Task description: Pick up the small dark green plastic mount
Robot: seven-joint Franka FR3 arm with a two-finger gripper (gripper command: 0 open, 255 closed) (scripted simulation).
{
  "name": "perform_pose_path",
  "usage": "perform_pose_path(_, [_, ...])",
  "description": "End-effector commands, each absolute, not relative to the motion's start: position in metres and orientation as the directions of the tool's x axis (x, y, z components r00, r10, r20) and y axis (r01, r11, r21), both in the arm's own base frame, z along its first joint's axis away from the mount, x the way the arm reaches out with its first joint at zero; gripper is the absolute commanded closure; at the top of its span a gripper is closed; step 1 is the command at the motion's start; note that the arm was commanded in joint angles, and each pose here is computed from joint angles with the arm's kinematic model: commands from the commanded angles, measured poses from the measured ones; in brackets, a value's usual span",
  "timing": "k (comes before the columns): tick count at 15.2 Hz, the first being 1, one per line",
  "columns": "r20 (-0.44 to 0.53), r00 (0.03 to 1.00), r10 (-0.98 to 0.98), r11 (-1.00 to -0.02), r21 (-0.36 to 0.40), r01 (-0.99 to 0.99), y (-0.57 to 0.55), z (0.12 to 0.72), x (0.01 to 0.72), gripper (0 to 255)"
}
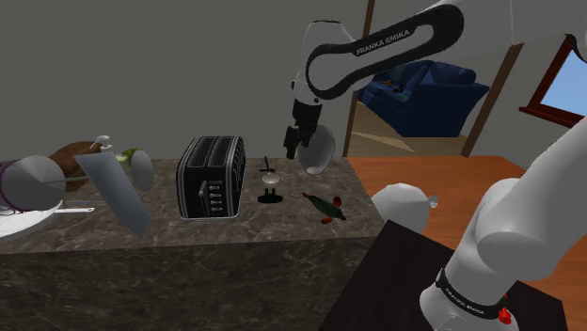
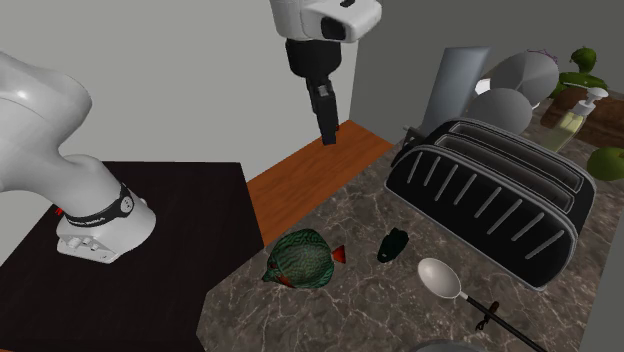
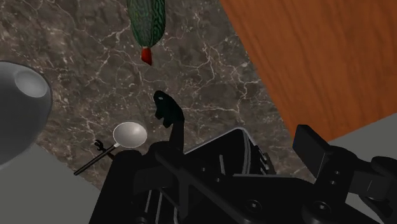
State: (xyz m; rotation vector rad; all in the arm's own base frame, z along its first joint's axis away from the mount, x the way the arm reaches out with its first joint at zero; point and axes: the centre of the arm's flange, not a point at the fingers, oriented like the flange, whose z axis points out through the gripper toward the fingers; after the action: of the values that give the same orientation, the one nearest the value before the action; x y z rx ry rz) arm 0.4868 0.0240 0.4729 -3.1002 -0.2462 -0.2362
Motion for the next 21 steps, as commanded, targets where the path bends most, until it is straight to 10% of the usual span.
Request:
perform_pose_path(1, [0.143,0.978,0.150,-0.988,-0.010,0.153,0.018,0.455,0.504,0])
perform_pose_path(21, [0.046,0.995,0.090,-0.996,0.001,0.090,-0.028,0.247,0.671,0])
